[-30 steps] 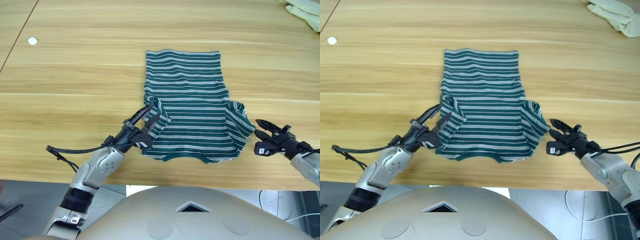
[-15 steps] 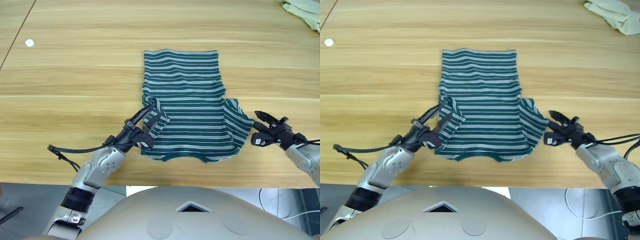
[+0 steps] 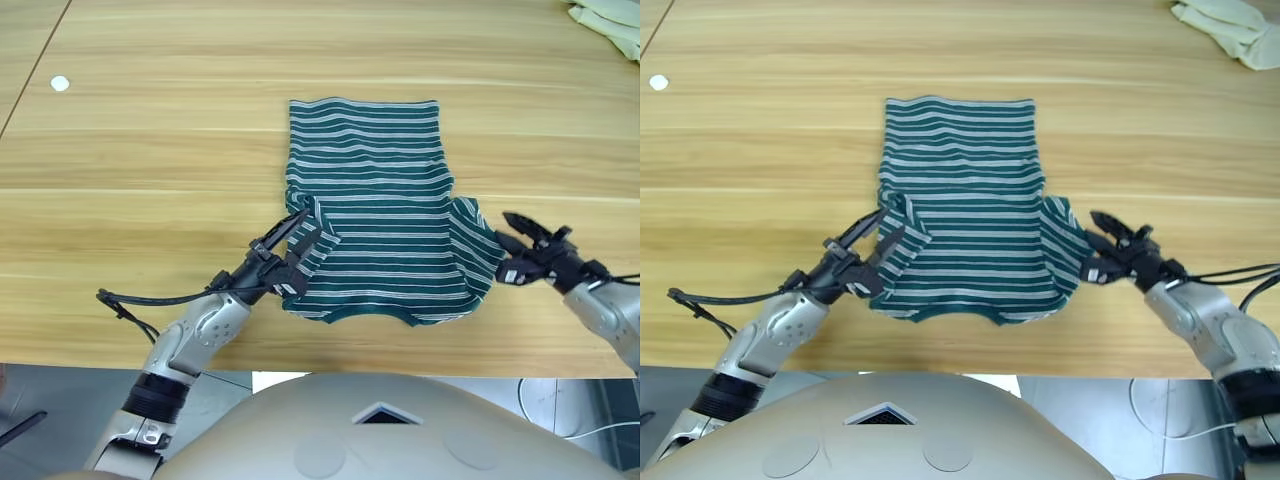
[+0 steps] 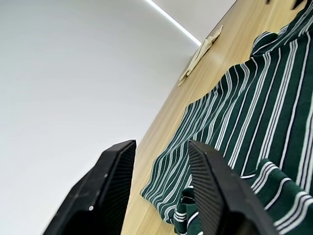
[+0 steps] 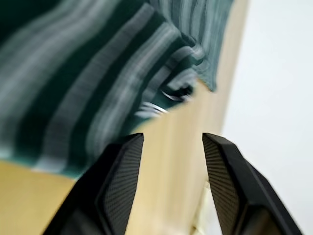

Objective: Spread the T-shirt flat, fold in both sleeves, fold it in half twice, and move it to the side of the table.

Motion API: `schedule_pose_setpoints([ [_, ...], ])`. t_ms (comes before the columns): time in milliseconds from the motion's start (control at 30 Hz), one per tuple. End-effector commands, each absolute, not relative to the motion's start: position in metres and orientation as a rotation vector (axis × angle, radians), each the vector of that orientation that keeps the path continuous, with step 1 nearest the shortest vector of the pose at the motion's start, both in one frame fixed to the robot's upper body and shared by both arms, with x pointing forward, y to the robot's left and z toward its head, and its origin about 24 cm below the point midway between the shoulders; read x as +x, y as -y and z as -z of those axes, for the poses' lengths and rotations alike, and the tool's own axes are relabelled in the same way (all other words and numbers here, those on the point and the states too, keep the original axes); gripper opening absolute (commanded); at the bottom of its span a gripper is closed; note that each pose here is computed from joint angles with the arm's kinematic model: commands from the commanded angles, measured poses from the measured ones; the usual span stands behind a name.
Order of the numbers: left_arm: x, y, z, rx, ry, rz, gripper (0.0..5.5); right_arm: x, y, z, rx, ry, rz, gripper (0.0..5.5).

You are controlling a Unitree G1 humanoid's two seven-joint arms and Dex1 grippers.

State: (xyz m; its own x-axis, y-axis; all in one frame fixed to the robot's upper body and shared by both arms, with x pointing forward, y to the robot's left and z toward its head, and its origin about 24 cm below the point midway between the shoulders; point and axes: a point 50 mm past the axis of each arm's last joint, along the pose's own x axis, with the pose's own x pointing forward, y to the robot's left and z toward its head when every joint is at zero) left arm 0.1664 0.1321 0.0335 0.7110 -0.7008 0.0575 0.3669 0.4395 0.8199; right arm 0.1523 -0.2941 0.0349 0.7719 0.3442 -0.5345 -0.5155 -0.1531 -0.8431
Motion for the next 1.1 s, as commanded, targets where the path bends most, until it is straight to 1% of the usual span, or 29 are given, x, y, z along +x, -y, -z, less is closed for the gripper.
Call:
schedule_pose_setpoints([
  [33, 0.162, -0.136, -0.035, 0.916, 0.416, 0.7, 1.98, 0.125, 0.302, -0.045, -1.58, -0.276, -0.861, 2.24],
  [100, 0.161, -0.137, -0.035, 0.916, 0.413, 0.697, 1.98, 0.123, 0.3, -0.053, -1.59, -0.261, -0.84, 2.24],
  [167, 0.16, -0.137, -0.034, 0.912, 0.409, 0.694, 1.98, 0.133, 0.295, -0.065, -1.597, -0.173, -0.76, 2.24],
  [200, 0.16, -0.137, -0.034, 0.91, 0.407, 0.693, 1.98, 0.134, 0.293, -0.068, -1.594, -0.165, -0.757, 2.24],
  [267, 0.16, -0.137, -0.034, 0.906, 0.406, 0.691, 1.98, 0.127, 0.294, -0.063, -1.585, -0.202, -0.791, 2.24],
  [367, 0.159, -0.138, -0.033, 0.903, 0.401, 0.683, 1.98, 0.141, 0.3, -0.074, -1.635, -0.132, -0.659, 2.24],
  [467, 0.161, -0.137, -0.033, 0.902, 0.402, 0.683, 1.98, 0.147, 0.3, -0.078, -1.638, -0.094, -0.617, 2.24],
  [533, 0.162, -0.137, -0.034, 0.903, 0.405, 0.685, 1.98, 0.137, 0.297, -0.076, -1.589, -0.131, -0.688, 2.24],
  [633, 0.163, -0.139, -0.035, 0.909, 0.405, 0.688, 1.98, 0.11, 0.299, -0.073, -1.529, -0.251, -0.803, 2.24],
  [733, 0.165, -0.14, -0.036, 0.915, 0.404, 0.684, 1.98, 0.098, 0.302, -0.078, -1.516, -0.307, -0.819, 2.24],
  [833, 0.167, -0.14, -0.037, 0.916, 0.408, 0.684, 1.98, 0.091, 0.298, -0.072, -1.483, -0.339, -0.852, 2.24],
  [933, 0.166, -0.141, -0.036, 0.92, 0.406, 0.688, 1.98, 0.092, 0.296, -0.065, -1.471, -0.356, -0.866, 2.24],
  [1100, 0.164, -0.141, -0.035, 0.92, 0.403, 0.691, 1.98, 0.114, 0.298, -0.044, -1.505, -0.343, -0.812, 2.24],
])
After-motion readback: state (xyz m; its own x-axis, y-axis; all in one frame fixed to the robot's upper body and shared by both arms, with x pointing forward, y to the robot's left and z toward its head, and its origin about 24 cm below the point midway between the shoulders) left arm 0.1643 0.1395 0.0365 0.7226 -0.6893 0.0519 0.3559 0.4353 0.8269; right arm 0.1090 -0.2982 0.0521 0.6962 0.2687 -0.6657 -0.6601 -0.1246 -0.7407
